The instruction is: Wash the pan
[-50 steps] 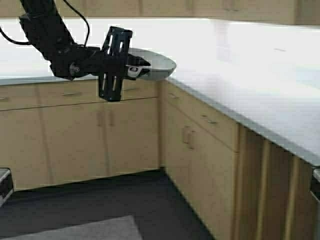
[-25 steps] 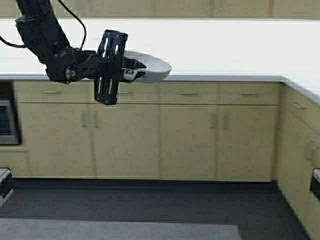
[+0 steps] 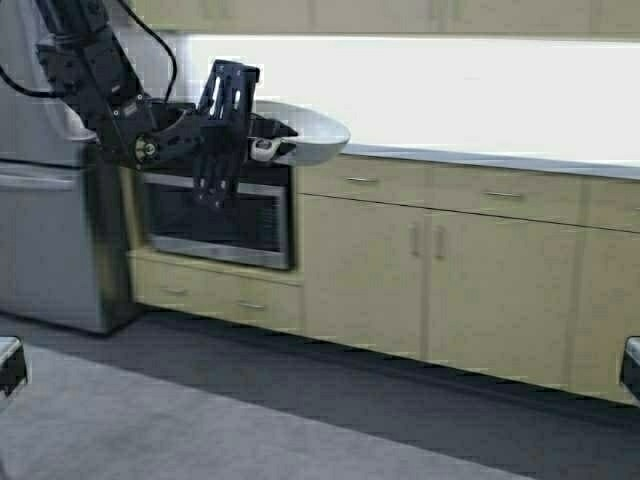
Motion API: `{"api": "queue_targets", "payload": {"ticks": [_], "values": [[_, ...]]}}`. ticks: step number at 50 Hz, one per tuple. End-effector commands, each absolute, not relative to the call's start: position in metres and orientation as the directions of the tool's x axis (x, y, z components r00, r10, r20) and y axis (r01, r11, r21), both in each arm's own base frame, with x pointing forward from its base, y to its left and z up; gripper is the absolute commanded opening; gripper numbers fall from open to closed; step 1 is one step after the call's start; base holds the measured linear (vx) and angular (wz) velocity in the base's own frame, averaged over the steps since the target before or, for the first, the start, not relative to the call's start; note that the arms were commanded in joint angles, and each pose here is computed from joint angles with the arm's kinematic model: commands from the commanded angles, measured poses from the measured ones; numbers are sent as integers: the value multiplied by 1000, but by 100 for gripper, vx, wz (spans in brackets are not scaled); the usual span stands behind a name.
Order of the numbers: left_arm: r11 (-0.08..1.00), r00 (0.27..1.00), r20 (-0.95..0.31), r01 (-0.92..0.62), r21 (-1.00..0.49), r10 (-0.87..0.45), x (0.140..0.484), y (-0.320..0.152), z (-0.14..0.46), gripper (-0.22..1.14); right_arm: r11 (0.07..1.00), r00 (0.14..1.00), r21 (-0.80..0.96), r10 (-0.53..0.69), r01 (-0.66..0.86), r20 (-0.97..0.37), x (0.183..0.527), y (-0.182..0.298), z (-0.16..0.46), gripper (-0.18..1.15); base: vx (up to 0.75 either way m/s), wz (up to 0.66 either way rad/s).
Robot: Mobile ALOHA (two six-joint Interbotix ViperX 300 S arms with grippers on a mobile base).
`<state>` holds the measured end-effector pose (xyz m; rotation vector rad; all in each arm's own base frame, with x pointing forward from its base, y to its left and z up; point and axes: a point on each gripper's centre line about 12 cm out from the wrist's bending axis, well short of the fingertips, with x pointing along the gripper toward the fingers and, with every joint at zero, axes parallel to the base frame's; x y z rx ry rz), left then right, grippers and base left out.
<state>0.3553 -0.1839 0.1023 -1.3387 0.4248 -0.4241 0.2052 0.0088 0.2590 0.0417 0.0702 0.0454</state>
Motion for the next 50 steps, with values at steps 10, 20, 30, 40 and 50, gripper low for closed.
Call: {"api": "queue_targets", "payload": {"ticks": [10, 20, 30, 40, 50], "values": [[154, 849, 17, 116, -981, -527, 357, -186, 120, 3, 998, 997, 43, 47, -45, -55, 207, 9, 265, 6, 12, 65], [153, 837, 28, 133, -979, -546, 351, -186, 123, 3, 998, 997, 31, 47, -45, -60, 207, 9, 263, 6, 17, 58], [147, 837, 38, 140, -979, -546, 350, -185, 124, 3, 999, 997, 24, 50, -49, -65, 208, 9, 262, 6, 19, 61], [130, 836, 56, 150, -980, -546, 349, -185, 128, 3, 999, 994, 23, 49, -47, -98, 214, 9, 255, 6, 17, 52], [117, 834, 71, 160, -980, -547, 349, -185, 135, 3, 999, 994, 23, 50, -48, -92, 215, 9, 258, 6, 16, 48]]}}
